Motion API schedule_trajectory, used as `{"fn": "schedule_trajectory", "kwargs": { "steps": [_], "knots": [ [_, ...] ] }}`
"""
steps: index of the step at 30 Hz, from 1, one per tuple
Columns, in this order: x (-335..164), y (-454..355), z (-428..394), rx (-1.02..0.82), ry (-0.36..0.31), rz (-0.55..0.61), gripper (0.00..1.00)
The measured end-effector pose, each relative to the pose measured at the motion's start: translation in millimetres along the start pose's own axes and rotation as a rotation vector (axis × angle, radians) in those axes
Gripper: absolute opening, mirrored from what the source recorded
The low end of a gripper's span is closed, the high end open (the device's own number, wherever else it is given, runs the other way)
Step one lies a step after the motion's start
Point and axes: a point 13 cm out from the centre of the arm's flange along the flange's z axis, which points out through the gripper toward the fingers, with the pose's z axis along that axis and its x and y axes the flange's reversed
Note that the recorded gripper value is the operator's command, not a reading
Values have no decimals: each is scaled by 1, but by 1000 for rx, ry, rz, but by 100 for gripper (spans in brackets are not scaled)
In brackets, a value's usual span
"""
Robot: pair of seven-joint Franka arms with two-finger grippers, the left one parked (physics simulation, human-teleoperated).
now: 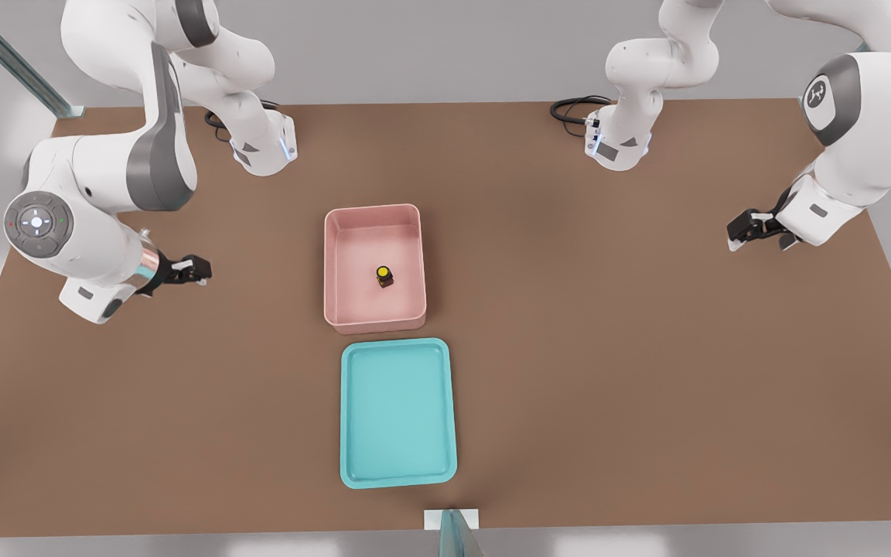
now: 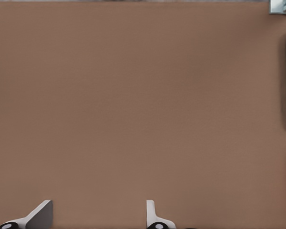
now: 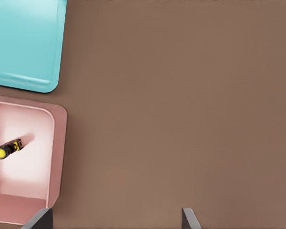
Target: The left arm remains still, and the right arm places the button from the box into the tray
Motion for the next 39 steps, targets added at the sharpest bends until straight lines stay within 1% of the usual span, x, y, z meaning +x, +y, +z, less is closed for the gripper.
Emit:
{"fn": "schedule_trajectory", "kwargs": {
  "steps": [2,3,4,5,6,7,8,10,11,12,14,17,19,22,24,25,31,36,39],
  "knots": [
    [-2,2,0,2,-5,-9,100],
    [-6,24,5,4,5,-50,100],
    [-13,89,19,21,34,-161,100],
    [-10,165,33,32,62,-292,100],
    [-3,228,56,42,104,-397,100],
    [8,274,76,55,140,-467,100],
    [15,307,93,55,163,-512,100],
    [39,333,159,55,228,-547,100],
    [47,335,194,53,240,-544,100],
    [48,335,221,46,231,-532,100],
    [42,338,253,34,183,-505,100],
    [34,352,278,20,104,-480,100],
    [35,353,298,16,78,-459,100],
    [18,340,310,26,25,-417,100],
    [16,336,323,34,7,-403,100],
    [15,336,329,35,-1,-398,100],
    [26,336,363,33,7,-366,100],
    [27,349,364,26,-17,-361,100],
    [28,352,370,26,-16,-354,100]
  ]
}}
